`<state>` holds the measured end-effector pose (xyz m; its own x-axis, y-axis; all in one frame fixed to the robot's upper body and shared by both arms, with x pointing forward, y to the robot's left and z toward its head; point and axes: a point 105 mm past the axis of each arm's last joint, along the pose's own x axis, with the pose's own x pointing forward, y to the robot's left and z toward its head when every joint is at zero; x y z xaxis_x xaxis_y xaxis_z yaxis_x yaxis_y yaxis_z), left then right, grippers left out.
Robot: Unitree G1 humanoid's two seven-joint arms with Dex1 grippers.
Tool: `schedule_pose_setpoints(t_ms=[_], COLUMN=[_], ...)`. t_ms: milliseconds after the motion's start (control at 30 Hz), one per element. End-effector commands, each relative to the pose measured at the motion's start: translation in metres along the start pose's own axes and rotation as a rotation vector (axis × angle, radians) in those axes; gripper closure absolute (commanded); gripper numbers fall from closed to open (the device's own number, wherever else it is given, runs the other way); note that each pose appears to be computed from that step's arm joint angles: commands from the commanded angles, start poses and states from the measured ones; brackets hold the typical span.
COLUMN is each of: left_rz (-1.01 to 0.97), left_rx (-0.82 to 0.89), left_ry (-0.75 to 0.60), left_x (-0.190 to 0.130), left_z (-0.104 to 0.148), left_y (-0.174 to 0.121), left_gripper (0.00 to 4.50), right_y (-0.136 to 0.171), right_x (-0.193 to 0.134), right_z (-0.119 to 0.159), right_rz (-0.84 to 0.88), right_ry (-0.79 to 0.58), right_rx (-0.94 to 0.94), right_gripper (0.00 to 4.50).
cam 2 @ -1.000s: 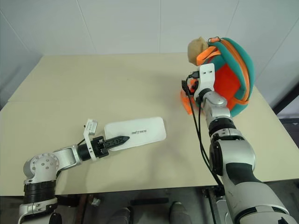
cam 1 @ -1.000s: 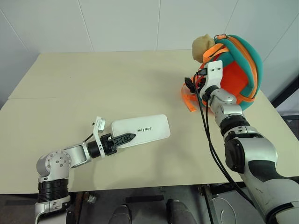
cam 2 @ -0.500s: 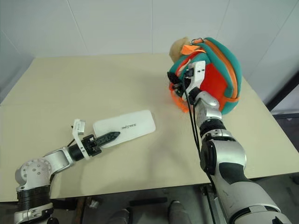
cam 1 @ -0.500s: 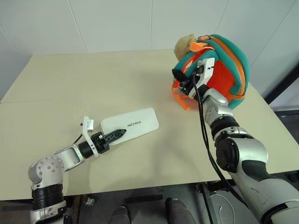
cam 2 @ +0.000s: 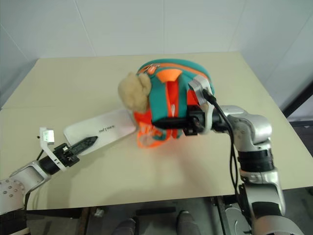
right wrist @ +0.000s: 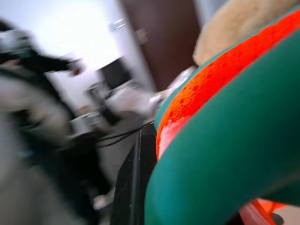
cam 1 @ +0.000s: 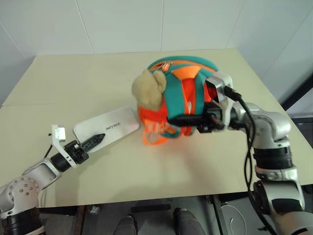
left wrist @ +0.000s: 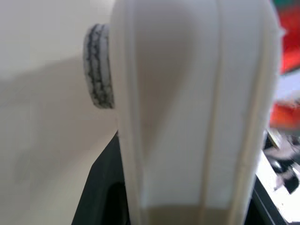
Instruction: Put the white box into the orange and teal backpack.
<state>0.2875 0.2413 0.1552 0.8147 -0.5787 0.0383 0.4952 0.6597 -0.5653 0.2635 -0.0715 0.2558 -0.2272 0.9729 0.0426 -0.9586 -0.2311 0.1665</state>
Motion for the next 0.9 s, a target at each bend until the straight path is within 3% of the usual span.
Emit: schedule_pose_setpoints(t_ms=[33,200,400,600,900], left_rz=[-0.098,-0.186,-0.329,-0.401,-0.435], left_rx=[0.105,0.187,0.338,0.408,0.577], left_ry=[-0.078,-0.122,-0.188,-0.208,-0.031], left_x=[-0.012,-0.018,-0.027,-0.034,-0.006], left_z=[0.02,0.029,0.058,0.066,0.053], left_y=[-0.027,-0.054,-0.101,-0.124,-0.115], left_gripper=[3.12,3.12,3.12,3.12,3.12], right_y=[0.022,0.012,0.0,-0.008,-0.009], right_x=[-0.004,-0.015,-0.013,-0.015,-0.008], right_z=[-0.006,-0.011,-0.023,-0.026,-0.027], right_rz=[0.051,-0.032,-0.081,-0.108,-0.092], right_ry=[0.043,0.042,0.038,0.025,0.01], right_rx=[0.056,0.096,0.108,0.111,0.103], right_gripper=[4.48,4.48,4.48,4.48,4.48])
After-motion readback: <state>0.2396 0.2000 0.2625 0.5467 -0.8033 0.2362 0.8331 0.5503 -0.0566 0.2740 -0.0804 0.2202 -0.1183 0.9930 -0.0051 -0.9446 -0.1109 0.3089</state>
